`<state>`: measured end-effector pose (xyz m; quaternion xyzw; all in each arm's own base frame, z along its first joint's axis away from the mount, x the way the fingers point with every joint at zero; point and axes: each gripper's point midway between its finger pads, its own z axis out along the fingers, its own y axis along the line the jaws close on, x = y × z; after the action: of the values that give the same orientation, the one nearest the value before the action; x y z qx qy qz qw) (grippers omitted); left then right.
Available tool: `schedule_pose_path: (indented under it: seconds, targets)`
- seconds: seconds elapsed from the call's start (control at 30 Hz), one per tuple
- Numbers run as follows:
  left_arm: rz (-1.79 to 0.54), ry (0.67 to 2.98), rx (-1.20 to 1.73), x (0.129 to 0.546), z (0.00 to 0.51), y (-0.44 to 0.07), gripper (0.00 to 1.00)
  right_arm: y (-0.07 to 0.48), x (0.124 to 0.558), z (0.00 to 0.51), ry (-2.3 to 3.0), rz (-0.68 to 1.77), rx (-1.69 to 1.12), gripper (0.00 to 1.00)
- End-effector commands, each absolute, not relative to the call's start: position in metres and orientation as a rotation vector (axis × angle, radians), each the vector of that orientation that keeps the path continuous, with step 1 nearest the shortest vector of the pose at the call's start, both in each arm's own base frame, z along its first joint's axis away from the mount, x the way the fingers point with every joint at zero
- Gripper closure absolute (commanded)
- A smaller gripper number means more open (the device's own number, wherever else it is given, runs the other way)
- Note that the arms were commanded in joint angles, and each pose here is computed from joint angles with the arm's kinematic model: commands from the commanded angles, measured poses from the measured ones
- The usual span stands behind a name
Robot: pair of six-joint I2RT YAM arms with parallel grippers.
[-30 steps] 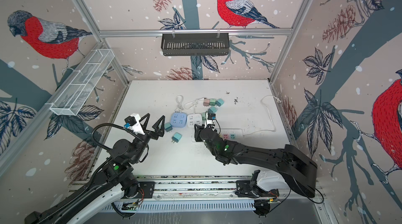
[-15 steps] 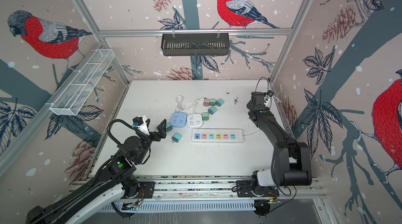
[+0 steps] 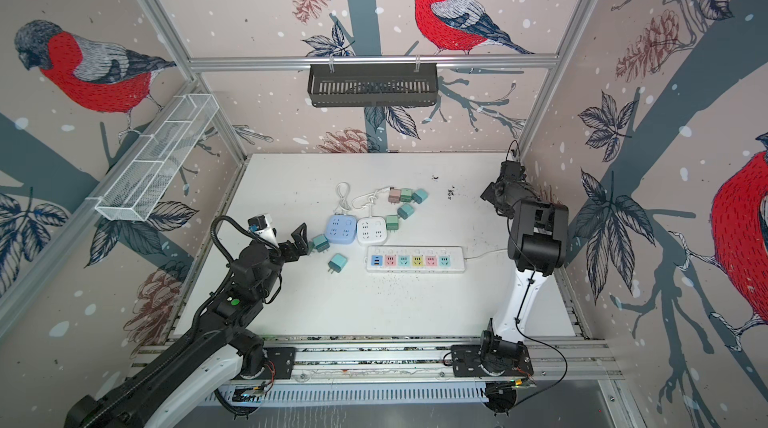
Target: Insert the plug
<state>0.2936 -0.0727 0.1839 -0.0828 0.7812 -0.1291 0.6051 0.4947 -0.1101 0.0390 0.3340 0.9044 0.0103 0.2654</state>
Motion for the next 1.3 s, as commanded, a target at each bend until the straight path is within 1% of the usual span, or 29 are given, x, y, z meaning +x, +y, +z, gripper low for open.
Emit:
schedule_pose_path:
  seconds: [0.0, 0.07, 0.17, 0.23, 0.3, 0.37, 0.47, 0.6, 0.67, 0.73, 0.8, 0.93, 1.07, 1.13, 1.27]
  targets:
    - [-0.387, 1.79, -0.175, 0.294, 0.19, -0.08, 0.03, -0.109, 0.497, 0.045, 2.473, 0.046, 0.875, 0.14]
    - [-0.399, 1.774, -0.167, 0.294, 0.195, -0.082, 0.03, -0.101, 0.502, 0.056, 2.437, 0.064, 0.849, 0.1]
    - [-0.408, 1.767, -0.153, 0.294, 0.199, -0.084, 0.03, -0.11, 0.502, 0.068, 2.362, 0.008, 0.906, 0.07]
    - [-0.414, 1.764, -0.151, 0.294, 0.2, -0.084, 0.03, -0.12, 0.499, 0.067, 2.307, -0.019, 0.976, 0.06]
    - [-0.417, 1.764, -0.151, 0.292, 0.2, -0.084, 0.03, -0.116, 0.498, 0.067, 2.275, 0.062, 0.994, 0.08]
    - [-0.42, 1.759, -0.156, 0.291, 0.2, -0.083, 0.03, -0.1, 0.499, 0.076, 2.247, 0.136, 0.954, 0.11]
    - [-0.421, 1.754, -0.156, 0.29, 0.203, -0.083, 0.03, -0.093, 0.497, 0.102, 2.215, 0.086, 0.893, 0.09]
    - [-0.424, 1.749, -0.154, 0.289, 0.204, -0.083, 0.03, -0.114, 0.493, 0.118, 2.211, 0.038, 0.903, 0.08]
    - [-0.421, 1.751, -0.153, 0.289, 0.203, -0.082, 0.03, -0.131, 0.489, 0.115, 2.217, -0.003, 0.922, 0.07]
    - [-0.418, 1.751, -0.153, 0.289, 0.204, -0.082, 0.04, -0.146, 0.486, 0.102, 2.243, -0.029, 0.947, 0.05]
    - [-0.419, 1.749, -0.153, 0.288, 0.204, -0.082, 0.03, -0.15, 0.488, 0.084, 2.299, 0.022, 0.943, 0.05]
    - [-0.419, 1.741, -0.154, 0.288, 0.207, -0.081, 0.03, -0.13, 0.5, 0.062, 2.376, 0.153, 0.866, 0.03]
    - [-0.419, 1.737, -0.157, 0.286, 0.208, -0.08, 0.03, -0.11, 0.509, 0.062, 2.395, 0.171, 0.809, 0.03]
    - [-0.419, 1.734, -0.159, 0.285, 0.209, -0.079, 0.03, -0.105, 0.512, 0.06, 2.407, 0.19, 0.8, 0.06]
    - [-0.426, 1.725, -0.159, 0.283, 0.211, -0.079, 0.03, -0.095, 0.512, 0.048, 2.447, 0.221, 0.795, 0.2]
